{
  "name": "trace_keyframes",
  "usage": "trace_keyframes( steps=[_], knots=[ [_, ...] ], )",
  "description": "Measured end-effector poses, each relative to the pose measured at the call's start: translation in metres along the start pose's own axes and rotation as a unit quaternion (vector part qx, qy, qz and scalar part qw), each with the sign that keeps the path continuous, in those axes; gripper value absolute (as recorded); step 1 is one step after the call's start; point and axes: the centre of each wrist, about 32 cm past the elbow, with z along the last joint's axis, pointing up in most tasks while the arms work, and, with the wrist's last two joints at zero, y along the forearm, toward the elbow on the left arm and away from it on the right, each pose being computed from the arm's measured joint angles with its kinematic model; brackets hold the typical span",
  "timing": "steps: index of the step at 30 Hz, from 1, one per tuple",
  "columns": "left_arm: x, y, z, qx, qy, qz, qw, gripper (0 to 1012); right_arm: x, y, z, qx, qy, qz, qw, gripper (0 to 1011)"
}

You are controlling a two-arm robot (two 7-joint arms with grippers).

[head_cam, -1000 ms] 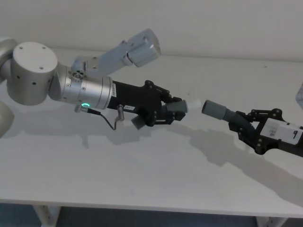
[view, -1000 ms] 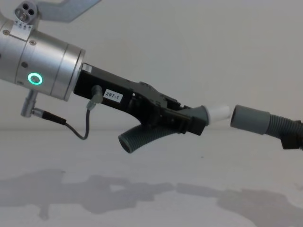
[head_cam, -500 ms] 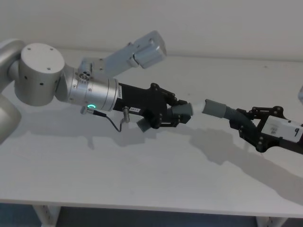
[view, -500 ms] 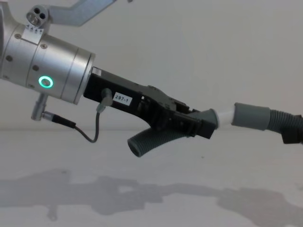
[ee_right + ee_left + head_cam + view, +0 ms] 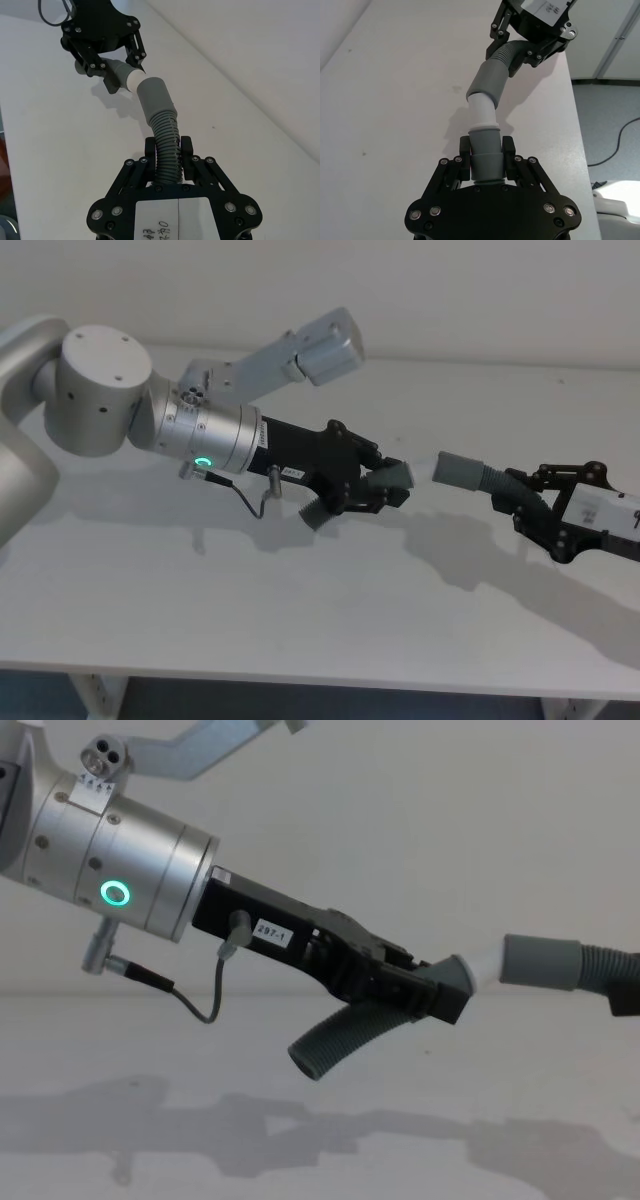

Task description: Use both hands to pick up one end of the pipe from the table, align the ends, and insert them.

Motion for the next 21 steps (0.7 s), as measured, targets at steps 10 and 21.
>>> trace_keyframes(
  steps=[10,21],
  knots=[
    [0.0032,-0.0024,0.0047,0.010,0.000,-0.024,0.9997,368,0.0047,-0.0049,-0.0019,0.004,-0.017,0.009,0.9998,286],
    [0.0037,-0.0019,0.0083,0.018,0.001,-0.034,0.9992,368,0.0073,-0.0073,-0.0031,0.005,-0.028,0.016,0.9995,286]
  ],
)
